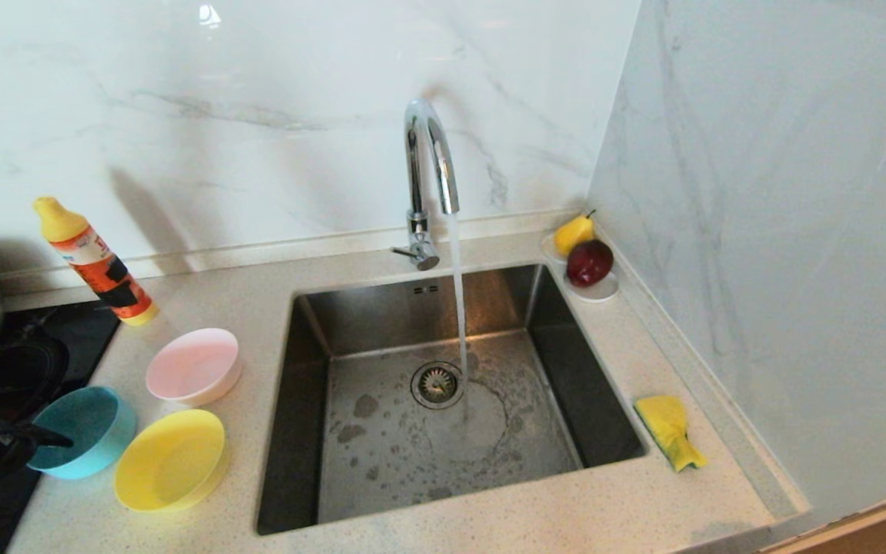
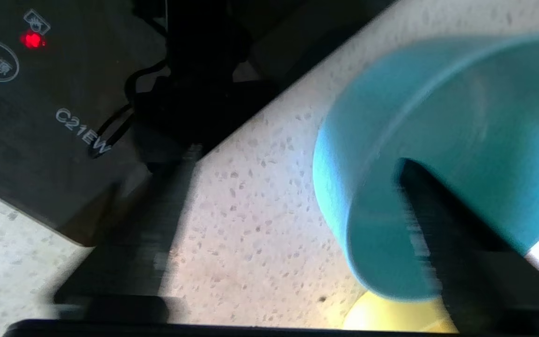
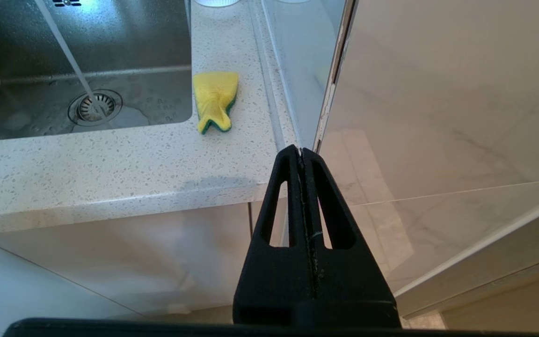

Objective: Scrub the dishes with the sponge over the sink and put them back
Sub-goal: Wash the bowl

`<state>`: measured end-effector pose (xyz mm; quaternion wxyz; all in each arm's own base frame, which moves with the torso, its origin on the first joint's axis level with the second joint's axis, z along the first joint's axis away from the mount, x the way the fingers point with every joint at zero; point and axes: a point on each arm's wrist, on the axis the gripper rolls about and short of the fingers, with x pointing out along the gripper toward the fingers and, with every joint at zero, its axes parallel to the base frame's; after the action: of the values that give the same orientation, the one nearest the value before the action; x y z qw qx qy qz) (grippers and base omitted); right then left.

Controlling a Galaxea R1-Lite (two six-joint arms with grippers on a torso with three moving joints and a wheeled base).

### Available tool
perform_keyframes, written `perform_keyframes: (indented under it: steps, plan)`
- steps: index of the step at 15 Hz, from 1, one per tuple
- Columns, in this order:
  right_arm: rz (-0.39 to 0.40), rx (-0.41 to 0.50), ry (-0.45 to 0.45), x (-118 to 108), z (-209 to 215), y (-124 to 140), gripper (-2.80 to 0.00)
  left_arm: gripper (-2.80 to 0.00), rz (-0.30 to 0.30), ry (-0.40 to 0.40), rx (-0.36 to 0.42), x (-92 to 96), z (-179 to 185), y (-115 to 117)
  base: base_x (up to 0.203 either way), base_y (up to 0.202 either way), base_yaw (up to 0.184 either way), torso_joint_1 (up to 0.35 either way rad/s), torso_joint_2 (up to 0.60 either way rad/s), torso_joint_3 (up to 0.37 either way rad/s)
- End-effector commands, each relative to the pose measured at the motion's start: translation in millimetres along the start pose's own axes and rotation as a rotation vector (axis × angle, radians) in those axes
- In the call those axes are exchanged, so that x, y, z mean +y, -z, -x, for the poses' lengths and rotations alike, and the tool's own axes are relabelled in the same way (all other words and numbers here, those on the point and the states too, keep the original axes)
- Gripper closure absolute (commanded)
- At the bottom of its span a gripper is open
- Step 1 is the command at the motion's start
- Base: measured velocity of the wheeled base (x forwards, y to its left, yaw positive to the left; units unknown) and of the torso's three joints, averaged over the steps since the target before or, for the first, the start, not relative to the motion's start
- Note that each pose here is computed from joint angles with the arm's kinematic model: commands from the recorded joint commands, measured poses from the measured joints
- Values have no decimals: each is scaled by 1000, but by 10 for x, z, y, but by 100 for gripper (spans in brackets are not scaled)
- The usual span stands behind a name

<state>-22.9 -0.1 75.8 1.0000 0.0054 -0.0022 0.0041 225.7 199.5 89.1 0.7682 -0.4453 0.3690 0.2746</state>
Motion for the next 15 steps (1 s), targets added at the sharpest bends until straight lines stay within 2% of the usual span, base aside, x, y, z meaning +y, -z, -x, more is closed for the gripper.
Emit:
perform_keyframes:
  steps: [1, 9, 13, 15]
  plan:
    - [0, 0, -1, 0, 0, 0, 0, 0, 9, 4, -5, -12, 4, -22, 0, 0, 0, 0, 0, 0]
    - [0, 0, -1, 0, 0, 0, 0, 0, 10, 34, -99, -118, 205, -213, 0, 0, 0, 0, 0, 0]
    - [0, -2, 0, 0, 1, 0, 0, 0, 23, 20, -66, -67, 138, -165, 0, 0, 0, 0, 0, 0]
    - [0, 0, -1, 0, 0, 0, 0, 0, 17, 31, -89, -104, 203, -188, 0, 0, 0, 0, 0, 0]
